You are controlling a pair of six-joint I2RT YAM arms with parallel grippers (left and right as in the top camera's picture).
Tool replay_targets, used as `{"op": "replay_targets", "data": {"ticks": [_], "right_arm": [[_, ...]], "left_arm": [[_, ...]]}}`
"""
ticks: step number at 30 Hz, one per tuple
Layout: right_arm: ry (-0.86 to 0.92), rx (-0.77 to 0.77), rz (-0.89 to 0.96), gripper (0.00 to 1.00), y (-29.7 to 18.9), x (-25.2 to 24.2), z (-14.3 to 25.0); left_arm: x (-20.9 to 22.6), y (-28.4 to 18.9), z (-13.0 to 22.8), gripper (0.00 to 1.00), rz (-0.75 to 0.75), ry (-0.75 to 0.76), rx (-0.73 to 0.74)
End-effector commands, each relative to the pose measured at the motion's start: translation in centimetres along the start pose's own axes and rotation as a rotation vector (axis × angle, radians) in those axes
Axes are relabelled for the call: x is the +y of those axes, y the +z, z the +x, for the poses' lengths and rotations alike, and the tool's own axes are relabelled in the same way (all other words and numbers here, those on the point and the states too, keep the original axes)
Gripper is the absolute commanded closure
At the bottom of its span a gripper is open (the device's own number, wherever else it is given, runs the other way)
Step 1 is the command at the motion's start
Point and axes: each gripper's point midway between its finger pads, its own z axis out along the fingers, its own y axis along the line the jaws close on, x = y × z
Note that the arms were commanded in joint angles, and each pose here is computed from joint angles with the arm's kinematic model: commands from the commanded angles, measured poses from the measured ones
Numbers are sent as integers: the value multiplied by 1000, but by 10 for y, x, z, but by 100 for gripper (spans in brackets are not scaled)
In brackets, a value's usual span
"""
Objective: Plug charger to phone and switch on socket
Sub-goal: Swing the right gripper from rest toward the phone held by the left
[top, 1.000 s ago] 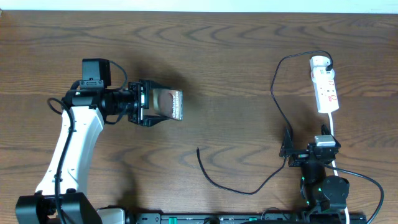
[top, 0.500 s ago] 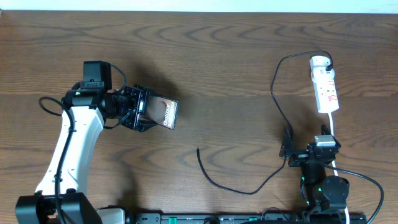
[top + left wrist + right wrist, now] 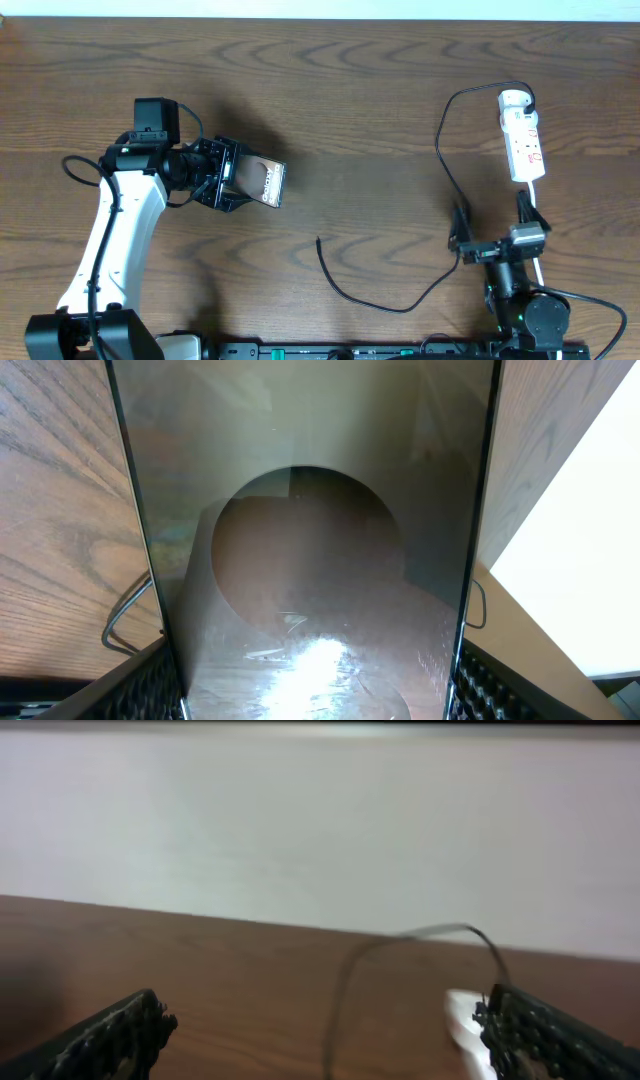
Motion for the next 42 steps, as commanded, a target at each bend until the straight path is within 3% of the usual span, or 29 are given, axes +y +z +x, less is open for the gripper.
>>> {"op": "replay_targets", "data": {"ticks": [1, 6, 10, 15, 20, 26, 33, 38, 42], "right_arm": [[29, -29, -165, 1, -3, 29, -11], [45, -20, -194, 1, -1, 33, -45], [65, 76, -308, 1, 14, 49, -79], [224, 335, -708, 1, 53, 99, -113], [376, 393, -1145, 1, 78, 130, -138], [533, 468, -1261, 1, 135, 131, -105], [901, 810, -1106, 1, 175, 164, -26], [961, 947, -1127, 1, 168, 203, 9], [949, 978, -1003, 1, 177, 230, 32]], "left_arm": [[-2, -5, 5, 93, 19, 25, 6], [-3, -5, 4, 93, 23, 27, 5], [-5, -5, 4, 93, 27, 31, 3], [-5, -5, 4, 93, 27, 31, 3], [-5, -5, 4, 93, 27, 30, 3], [-4, -5, 4, 93, 26, 30, 2], [5, -6, -11, 93, -20, -33, -84], [6, -6, -13, 93, -24, -34, -98], [8, -6, -17, 93, -33, -39, -123]]}}
